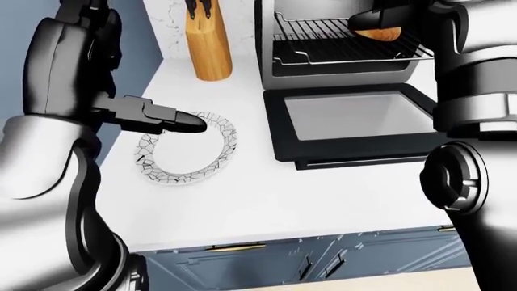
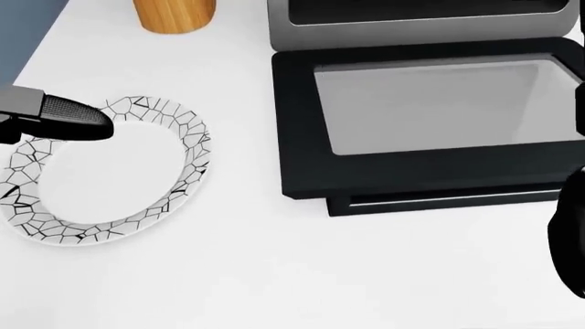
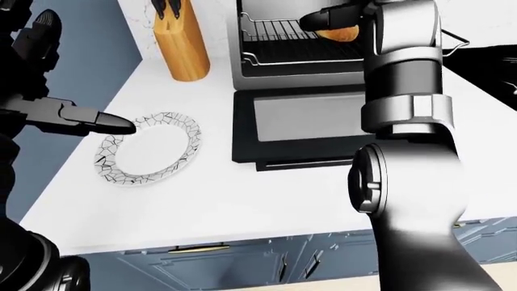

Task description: Pick the bread from the top rack and place it on the plate on the counter.

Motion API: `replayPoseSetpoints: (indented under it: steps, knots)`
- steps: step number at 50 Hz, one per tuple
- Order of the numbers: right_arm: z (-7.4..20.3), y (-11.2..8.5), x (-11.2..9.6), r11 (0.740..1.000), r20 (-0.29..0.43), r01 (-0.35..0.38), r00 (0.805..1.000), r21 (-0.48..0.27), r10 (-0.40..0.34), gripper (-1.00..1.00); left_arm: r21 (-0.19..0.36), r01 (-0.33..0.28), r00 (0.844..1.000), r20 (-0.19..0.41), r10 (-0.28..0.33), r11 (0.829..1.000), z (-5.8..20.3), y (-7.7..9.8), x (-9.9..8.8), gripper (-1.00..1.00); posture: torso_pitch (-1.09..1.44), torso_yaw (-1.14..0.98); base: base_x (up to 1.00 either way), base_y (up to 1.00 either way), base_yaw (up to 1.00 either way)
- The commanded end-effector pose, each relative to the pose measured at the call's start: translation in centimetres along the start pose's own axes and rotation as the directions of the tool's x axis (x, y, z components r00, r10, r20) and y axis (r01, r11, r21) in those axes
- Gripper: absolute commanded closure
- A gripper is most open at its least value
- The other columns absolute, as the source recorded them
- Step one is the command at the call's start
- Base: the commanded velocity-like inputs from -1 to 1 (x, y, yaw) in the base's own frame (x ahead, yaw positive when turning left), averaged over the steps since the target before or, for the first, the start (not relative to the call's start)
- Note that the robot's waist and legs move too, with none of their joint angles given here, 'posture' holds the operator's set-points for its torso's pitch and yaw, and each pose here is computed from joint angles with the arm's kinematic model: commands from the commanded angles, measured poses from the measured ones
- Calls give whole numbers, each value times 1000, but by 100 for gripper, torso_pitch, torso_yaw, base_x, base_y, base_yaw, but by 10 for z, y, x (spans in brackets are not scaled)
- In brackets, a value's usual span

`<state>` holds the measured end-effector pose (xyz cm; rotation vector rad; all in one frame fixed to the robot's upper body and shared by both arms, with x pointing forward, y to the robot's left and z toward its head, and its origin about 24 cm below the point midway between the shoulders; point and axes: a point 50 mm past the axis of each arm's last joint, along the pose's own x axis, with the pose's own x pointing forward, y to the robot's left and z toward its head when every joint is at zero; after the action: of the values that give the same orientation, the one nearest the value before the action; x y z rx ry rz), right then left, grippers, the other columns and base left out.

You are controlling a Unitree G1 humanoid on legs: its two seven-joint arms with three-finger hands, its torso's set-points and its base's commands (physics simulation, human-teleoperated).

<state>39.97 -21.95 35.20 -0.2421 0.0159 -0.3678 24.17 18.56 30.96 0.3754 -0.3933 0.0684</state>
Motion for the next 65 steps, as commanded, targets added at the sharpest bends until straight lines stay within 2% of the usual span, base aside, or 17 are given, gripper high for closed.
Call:
replayPoseSetpoints:
  steps: [1,25,58,59,60,61,65]
  knots:
    - [26,-7,-7,999,110,20,994,24,-23,-100,14,-33,997,64,32,999,11,5,-1,-100,0,0,0,0,0]
    - [18,-4,1,999,94,35,995,31,-38,-100,25,-31,997,66,29,999,13,6,-1,-100,0,0,0,0,0]
    - [1,1,6,998,51,19,998,53,-22,-100,32,-33,997,68,31,999,14,7,-1,-100,0,0,0,0,0]
    - [1,1,6,999,49,19,999,50,-21,-85,35,-34,997,68,31,999,14,7,-1,-100,0,0,0,0,0]
    - [1,1,6,999,44,12,999,53,-15,-80,32,-34,997,68,32,999,14,7,-1,-100,0,0,0,0,0]
    - [1,0,6,999,43,13,999,50,-16,-59,33,-34,997,69,31,999,14,7,-1,-100,0,0,0,0,0]
    - [1,0,5,999,34,11,999,52,-12,-44,31,-34,997,69,32,999,14,8,-2,-100,0,0,0,0,0]
